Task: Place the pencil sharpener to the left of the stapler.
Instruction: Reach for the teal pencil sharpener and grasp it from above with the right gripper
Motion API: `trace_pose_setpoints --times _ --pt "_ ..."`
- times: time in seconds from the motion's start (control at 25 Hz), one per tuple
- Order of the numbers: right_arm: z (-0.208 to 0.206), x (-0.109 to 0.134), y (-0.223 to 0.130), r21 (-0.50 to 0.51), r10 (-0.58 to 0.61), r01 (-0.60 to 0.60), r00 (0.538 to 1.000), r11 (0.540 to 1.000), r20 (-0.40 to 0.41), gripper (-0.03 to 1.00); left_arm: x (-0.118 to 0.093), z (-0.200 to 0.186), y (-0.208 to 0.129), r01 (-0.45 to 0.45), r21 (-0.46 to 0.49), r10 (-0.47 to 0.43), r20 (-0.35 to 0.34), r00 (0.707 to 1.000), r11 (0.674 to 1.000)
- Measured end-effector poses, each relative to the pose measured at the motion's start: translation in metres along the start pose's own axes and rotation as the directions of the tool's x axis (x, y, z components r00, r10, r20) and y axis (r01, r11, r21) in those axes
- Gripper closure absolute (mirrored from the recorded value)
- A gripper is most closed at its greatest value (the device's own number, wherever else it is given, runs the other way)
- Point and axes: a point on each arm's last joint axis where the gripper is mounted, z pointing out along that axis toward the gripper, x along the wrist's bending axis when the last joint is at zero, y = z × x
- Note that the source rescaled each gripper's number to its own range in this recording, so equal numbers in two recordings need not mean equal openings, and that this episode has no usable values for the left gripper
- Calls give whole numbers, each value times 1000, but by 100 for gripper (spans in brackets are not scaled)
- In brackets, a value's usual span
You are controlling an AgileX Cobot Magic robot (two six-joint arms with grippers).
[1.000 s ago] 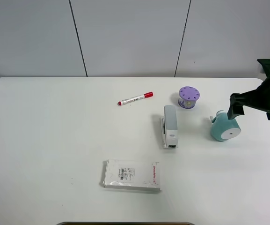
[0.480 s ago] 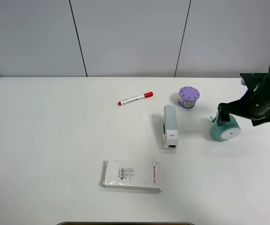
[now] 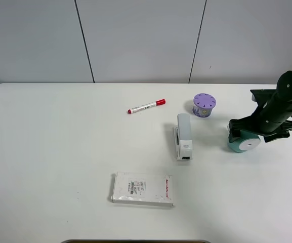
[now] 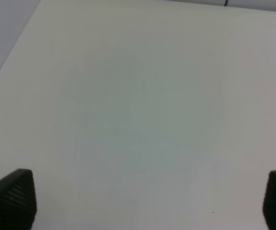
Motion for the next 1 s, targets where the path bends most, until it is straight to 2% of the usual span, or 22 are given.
trace_pose_setpoints --times 0.36,0.8,0.84,0.88,0.92,0.96,1.0 --pt "18 0 2 -17 -3 3 1000 1000 -6 -3 0 0 0 0 0 0 0 1000 1000" --pt "22 1 3 -26 3 -3 1000 1000 -10 -3 0 0 0 0 0 0 0 1000 1000" --pt "22 1 3 -26 3 -3 1000 1000 -10 2 0 0 0 0 0 0 0 1000 1000" --pt "22 1 3 -26 3 -3 1000 1000 -10 12 0 0 0 0 0 0 0 1000 1000" --pt "22 1 3 -22 3 -3 1000 1000 -10 35 0 0 0 0 0 0 0 1000 1000" --pt "22 1 2 -13 5 -5 1000 1000 -12 72 0 0 0 0 0 0 0 1000 1000" --pt "21 2 2 -9 15 -15 1000 1000 -17 97 0 0 0 0 0 0 0 1000 1000"
